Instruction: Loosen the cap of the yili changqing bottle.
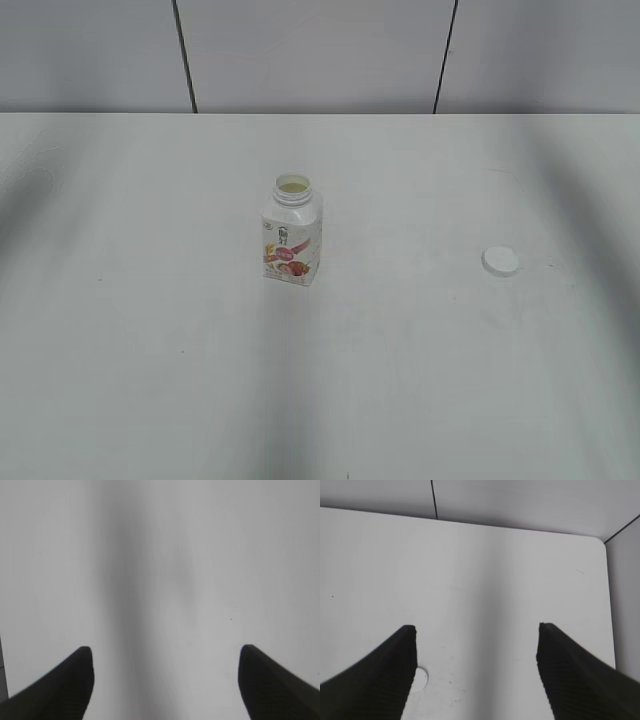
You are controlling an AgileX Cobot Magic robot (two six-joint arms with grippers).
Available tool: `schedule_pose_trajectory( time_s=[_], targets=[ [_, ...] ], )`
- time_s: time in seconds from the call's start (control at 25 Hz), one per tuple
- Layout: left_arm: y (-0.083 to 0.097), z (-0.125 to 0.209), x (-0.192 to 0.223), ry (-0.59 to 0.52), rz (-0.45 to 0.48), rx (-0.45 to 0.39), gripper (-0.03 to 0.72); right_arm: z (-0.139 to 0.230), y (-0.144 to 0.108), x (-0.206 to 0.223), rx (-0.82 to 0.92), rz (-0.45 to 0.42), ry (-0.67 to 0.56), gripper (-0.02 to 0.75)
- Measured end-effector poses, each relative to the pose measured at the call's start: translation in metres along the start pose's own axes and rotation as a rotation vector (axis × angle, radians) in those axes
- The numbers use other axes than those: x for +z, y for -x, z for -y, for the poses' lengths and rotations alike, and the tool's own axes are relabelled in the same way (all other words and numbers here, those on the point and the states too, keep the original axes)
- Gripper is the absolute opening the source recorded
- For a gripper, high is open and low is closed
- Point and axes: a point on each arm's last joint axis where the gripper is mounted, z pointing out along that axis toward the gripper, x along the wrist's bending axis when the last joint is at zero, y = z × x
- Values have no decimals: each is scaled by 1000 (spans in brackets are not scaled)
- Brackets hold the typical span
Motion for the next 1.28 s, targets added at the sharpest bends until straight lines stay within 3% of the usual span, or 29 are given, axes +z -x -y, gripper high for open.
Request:
schedule_pose_trajectory(
  time_s=[0.32, 0.48, 0.72, 0.92, 1.28],
  targets=[
    [2, 31, -91, 243, 66, -61, 544, 37, -7, -47, 3, -2, 5, 589],
    [5, 61, -116, 301, 69, -67, 544, 69, -14, -63, 10, -24, -27, 589],
    [15, 127, -115, 282, 75, -66, 544, 121, -23, -85, 14, -36, -56, 589],
    [25, 186, -110, 338, 69, -70, 544, 160, -32, -92, 27, -64, -65, 589],
    [41, 263, -76, 340, 74, -98, 544, 221, -41, -71, 37, -75, -136, 588]
  ],
)
